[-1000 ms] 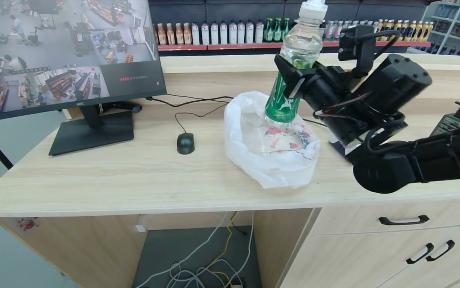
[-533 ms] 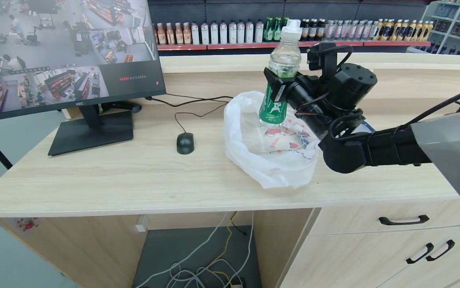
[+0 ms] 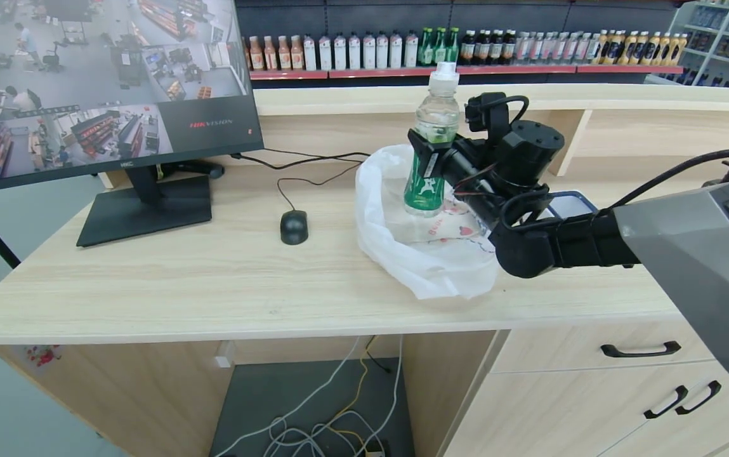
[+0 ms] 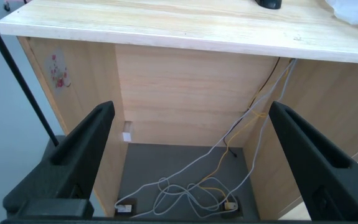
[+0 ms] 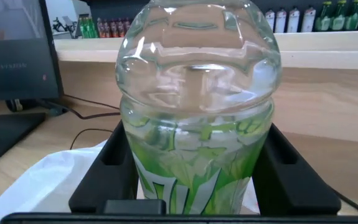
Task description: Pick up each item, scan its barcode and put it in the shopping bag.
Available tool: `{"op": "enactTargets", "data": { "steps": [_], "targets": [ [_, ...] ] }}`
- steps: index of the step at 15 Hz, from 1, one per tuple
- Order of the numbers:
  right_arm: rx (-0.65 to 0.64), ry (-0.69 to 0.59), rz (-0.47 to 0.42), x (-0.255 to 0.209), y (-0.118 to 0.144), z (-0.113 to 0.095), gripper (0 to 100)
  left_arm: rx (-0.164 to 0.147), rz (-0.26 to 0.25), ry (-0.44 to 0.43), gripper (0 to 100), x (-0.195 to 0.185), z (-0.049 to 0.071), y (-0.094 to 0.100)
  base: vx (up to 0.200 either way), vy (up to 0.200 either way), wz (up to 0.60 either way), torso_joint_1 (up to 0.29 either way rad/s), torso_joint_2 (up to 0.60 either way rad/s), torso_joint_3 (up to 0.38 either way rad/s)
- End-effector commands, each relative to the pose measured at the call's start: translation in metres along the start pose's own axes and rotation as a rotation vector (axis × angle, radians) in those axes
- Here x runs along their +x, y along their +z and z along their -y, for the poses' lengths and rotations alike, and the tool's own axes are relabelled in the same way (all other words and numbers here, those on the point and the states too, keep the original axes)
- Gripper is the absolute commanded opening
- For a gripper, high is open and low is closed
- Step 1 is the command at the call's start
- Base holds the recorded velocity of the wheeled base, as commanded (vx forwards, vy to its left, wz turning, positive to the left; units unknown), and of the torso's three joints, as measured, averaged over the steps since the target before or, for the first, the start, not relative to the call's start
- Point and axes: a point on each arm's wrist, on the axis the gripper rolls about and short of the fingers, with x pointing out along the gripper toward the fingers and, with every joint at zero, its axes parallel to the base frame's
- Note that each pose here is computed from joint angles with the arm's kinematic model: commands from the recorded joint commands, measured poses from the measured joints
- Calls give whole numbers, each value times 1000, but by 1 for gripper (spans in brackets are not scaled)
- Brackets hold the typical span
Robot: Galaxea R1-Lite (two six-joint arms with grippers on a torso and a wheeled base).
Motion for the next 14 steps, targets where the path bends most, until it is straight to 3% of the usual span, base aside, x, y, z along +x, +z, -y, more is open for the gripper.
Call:
{"op": "enactTargets", "data": {
  "steps": [1,14],
  "targets": [
    [0,1,-14,2,-9,-1,0,-1,0,1,100,0,0,0,0,0,0,0,0,0],
    [-2,1,-54,1,-32,-1,0,-1,0,1,100,0,0,0,0,0,0,0,0,0]
  ]
}}
